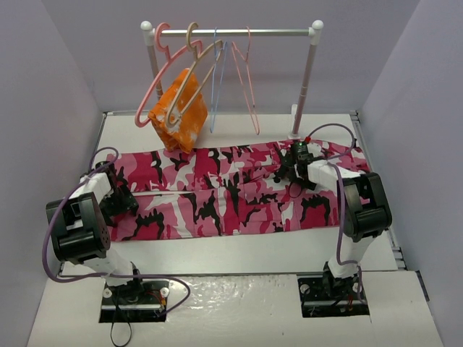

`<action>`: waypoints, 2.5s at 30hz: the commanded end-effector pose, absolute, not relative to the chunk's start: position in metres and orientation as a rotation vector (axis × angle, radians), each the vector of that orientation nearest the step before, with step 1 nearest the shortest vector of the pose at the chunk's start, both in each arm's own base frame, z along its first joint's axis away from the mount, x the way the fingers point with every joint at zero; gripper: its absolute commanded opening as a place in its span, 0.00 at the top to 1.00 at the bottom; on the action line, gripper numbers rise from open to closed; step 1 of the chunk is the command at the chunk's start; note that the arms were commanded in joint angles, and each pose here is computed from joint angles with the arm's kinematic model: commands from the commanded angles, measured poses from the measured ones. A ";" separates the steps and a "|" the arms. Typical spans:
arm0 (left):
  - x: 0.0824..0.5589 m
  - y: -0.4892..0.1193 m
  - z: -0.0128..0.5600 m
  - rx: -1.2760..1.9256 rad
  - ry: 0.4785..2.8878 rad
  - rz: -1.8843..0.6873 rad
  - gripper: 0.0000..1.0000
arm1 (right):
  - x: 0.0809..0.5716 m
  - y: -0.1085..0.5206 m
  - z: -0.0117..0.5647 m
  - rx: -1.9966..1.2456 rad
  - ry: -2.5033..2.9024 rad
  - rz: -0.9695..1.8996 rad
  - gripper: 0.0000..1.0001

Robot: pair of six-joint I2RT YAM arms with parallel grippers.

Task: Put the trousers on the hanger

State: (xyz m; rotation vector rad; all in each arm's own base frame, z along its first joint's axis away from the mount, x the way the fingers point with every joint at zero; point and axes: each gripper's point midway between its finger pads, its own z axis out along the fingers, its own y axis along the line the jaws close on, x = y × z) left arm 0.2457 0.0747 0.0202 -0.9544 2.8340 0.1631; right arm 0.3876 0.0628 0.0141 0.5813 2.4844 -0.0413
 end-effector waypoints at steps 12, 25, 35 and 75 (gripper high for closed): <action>0.265 0.068 0.073 -0.925 2.581 0.096 0.28 | 0.354 -0.013 0.101 0.798 2.260 -0.044 0.07; 0.275 0.059 0.018 -1.077 2.683 0.047 0.28 | 0.285 -0.018 0.012 0.924 2.466 -0.077 0.07; 0.298 0.116 0.005 -1.193 2.683 0.180 0.28 | 0.271 0.005 -0.007 0.970 2.508 0.067 0.07; 0.218 0.104 0.050 -1.479 2.408 0.039 0.03 | 0.291 -0.016 0.111 0.940 2.258 0.142 0.00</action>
